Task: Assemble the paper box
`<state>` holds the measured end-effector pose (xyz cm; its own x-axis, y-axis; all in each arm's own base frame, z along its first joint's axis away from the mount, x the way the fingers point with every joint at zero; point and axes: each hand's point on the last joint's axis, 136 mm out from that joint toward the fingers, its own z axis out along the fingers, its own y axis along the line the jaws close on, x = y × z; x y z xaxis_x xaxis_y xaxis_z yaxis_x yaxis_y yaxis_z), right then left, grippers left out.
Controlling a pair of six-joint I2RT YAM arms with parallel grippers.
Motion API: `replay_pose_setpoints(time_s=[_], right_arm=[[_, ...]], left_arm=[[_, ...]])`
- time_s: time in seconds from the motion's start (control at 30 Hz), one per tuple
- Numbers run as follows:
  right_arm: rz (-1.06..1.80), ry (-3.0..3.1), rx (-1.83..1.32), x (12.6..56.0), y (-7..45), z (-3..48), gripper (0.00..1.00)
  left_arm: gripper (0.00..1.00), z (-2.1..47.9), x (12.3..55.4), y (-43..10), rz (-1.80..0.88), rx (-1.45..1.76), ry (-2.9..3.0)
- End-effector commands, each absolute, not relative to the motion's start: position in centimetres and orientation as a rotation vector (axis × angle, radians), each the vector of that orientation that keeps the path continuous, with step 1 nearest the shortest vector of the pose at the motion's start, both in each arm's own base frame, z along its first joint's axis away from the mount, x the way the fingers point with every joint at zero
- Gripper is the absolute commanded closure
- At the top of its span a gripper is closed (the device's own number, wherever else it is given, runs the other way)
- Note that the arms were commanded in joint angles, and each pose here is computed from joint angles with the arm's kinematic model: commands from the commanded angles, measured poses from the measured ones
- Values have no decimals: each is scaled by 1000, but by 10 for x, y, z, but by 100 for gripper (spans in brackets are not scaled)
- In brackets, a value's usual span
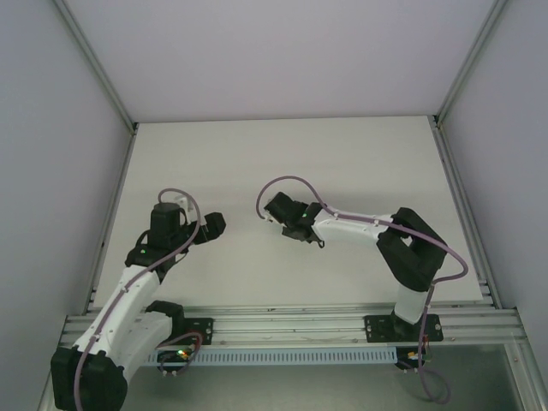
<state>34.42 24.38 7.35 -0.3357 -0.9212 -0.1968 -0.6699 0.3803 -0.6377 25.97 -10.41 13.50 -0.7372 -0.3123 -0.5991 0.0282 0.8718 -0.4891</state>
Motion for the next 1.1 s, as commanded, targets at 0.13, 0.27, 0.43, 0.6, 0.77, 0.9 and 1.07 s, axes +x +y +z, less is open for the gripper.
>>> replay_pose_setpoints(time_s=[0.13, 0.27, 0.43, 0.6, 0.77, 0.9, 1.07], right_arm=[[-964, 1959, -1436, 373, 234, 56, 57], [-949, 1950, -1460, 370, 236, 46, 44], [-858, 1962, -1539, 348, 237, 48, 17], [-686, 1974, -1597, 321, 247, 56, 0], [-413, 1959, -1601, 295, 261, 82, 0], [-230, 1931, -1458, 290, 262, 121, 0], [-24, 1949, -1283, 307, 244, 150, 0]], left_arm=[[0, 139, 259, -105, -658, -225, 2320], [0, 141, 258, -106, -670, -220, 2315], [0, 144, 261, -106, -669, -220, 2304], [0, 147, 263, -109, -683, -208, 2298], [0, 148, 267, -105, -648, -209, 2303], [0, 149, 274, -96, -563, -224, 2299], [0, 160, 285, -123, -723, -120, 2263]])
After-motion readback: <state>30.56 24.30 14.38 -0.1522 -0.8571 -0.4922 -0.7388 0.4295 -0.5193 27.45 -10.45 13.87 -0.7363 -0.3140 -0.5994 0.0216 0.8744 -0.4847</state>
